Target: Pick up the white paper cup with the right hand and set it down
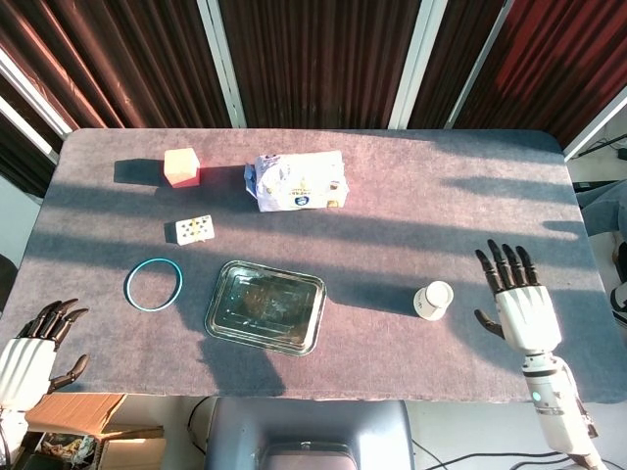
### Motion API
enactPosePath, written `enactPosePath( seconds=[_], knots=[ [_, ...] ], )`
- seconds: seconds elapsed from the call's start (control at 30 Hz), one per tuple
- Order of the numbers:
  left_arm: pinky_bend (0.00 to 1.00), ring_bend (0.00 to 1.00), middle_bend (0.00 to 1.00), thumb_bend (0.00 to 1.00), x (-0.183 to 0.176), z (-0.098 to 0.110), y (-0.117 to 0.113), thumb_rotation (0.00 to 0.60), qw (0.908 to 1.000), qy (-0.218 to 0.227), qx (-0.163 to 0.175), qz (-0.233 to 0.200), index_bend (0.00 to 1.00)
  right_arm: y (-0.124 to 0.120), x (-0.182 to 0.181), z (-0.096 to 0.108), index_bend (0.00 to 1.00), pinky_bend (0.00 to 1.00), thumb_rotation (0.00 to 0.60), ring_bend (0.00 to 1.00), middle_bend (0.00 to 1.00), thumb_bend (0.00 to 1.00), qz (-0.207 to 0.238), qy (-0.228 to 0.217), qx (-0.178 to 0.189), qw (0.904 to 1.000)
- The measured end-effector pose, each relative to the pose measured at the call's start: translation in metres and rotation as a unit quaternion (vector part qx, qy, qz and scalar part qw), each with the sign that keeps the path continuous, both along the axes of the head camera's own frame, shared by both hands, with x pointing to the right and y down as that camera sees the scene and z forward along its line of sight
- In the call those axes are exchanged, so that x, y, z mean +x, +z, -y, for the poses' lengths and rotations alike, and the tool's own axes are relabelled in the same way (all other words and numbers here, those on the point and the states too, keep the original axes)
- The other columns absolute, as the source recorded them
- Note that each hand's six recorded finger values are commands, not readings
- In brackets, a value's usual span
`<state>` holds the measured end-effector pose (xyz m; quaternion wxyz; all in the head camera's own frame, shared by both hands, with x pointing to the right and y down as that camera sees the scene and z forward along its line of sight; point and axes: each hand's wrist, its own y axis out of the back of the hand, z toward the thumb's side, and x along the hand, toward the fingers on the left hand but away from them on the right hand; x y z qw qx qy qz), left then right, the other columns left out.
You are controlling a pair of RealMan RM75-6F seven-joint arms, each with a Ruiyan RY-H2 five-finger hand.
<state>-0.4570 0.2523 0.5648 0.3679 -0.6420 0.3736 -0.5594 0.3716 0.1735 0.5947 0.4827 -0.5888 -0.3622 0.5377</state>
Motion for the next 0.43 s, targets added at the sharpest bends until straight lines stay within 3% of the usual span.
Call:
enactPosePath(
  seconds=[0.17, 0.43],
  knots=[
    [0.3, 0.1, 0.12, 0.29, 0.002, 0.0, 0.002, 0.6, 1.0, 0.004, -0.002, 0.004, 0.22, 0.003, 0.031, -0.007, 0.13, 0.17, 0.6, 0.03, 0.08, 0.34, 0.032, 0.065, -0.007, 0.9973],
    [0.3, 0.1, 0.12, 0.3, 0.005, -0.001, 0.003, 0.6, 1.0, 0.008, -0.002, 0.004, 0.22, 0.006, 0.031, -0.015, 0.13, 0.17, 0.6, 0.03, 0.08, 0.34, 0.036, 0.063, -0.035, 0.9967]
  ],
)
